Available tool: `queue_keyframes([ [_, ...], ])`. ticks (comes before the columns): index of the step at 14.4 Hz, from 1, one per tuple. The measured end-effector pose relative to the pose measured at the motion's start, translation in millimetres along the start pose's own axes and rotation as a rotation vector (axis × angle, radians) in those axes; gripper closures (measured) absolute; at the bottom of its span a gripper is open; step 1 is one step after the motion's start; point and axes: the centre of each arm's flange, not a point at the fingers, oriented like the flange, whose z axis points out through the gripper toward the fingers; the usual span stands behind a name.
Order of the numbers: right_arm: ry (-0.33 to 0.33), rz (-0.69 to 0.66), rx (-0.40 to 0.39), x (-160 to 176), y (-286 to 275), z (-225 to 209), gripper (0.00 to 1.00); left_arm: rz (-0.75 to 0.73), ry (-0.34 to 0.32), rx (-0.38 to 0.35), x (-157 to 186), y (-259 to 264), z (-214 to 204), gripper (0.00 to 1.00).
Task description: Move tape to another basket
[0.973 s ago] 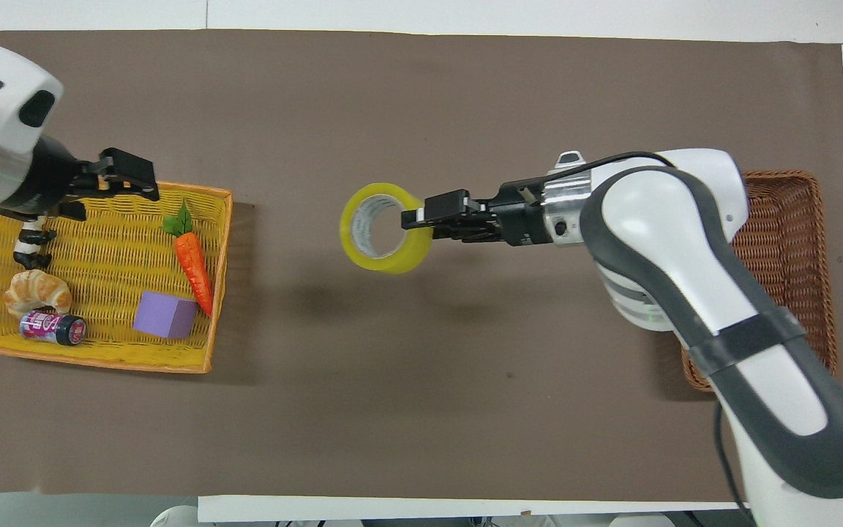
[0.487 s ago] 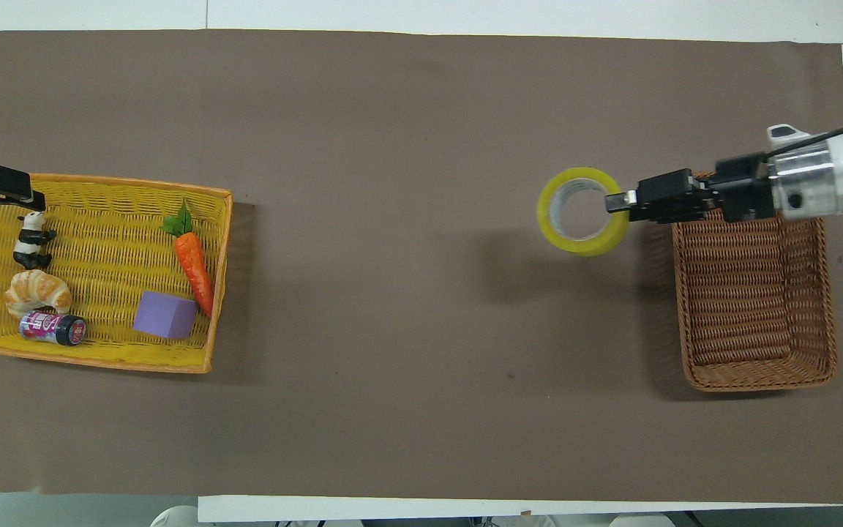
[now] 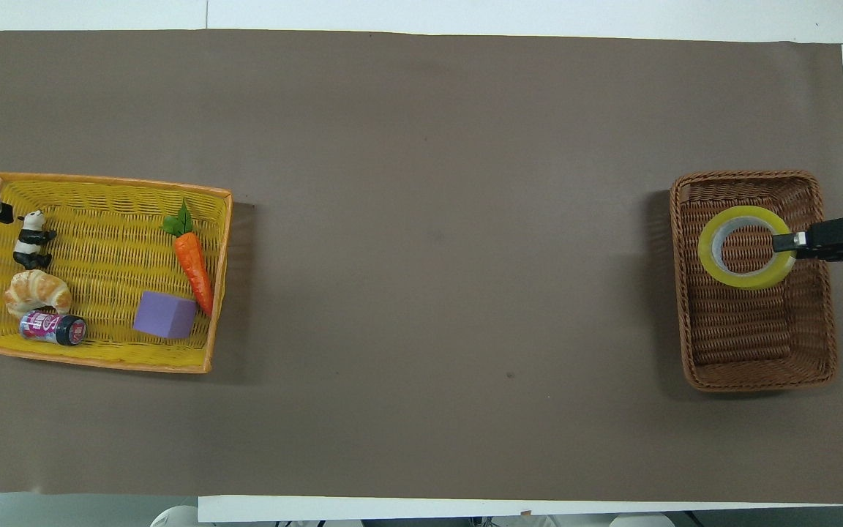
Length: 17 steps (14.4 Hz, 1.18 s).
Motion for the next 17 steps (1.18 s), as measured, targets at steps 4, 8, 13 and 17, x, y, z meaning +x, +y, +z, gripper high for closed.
queue_keyframes([
  [4, -0.014, 0.022, -0.005, -7.2, 32.8, 15.5, 0.45, 0.018, -0.046, 0.026, -3.2, 6.4, -39.6, 0.0],
  [8, -0.017, -0.032, -0.009, -12.0, 80.7, 43.6, 0.45, 0.067, -0.06, 0.052, 4.6, 29.1, -36.9, 0.0],
  [13, -0.029, -0.053, -0.027, -12.8, 80.5, 45.6, 0.46, 0.082, -0.061, 0.053, 5.6, 29.9, -35.8, 0.0],
  [17, -0.052, -0.106, -0.087, -10.1, 78.8, 41.2, 0.09, 0.083, -0.07, 0.053, 6.5, 30.0, -30.5, 0.0],
])
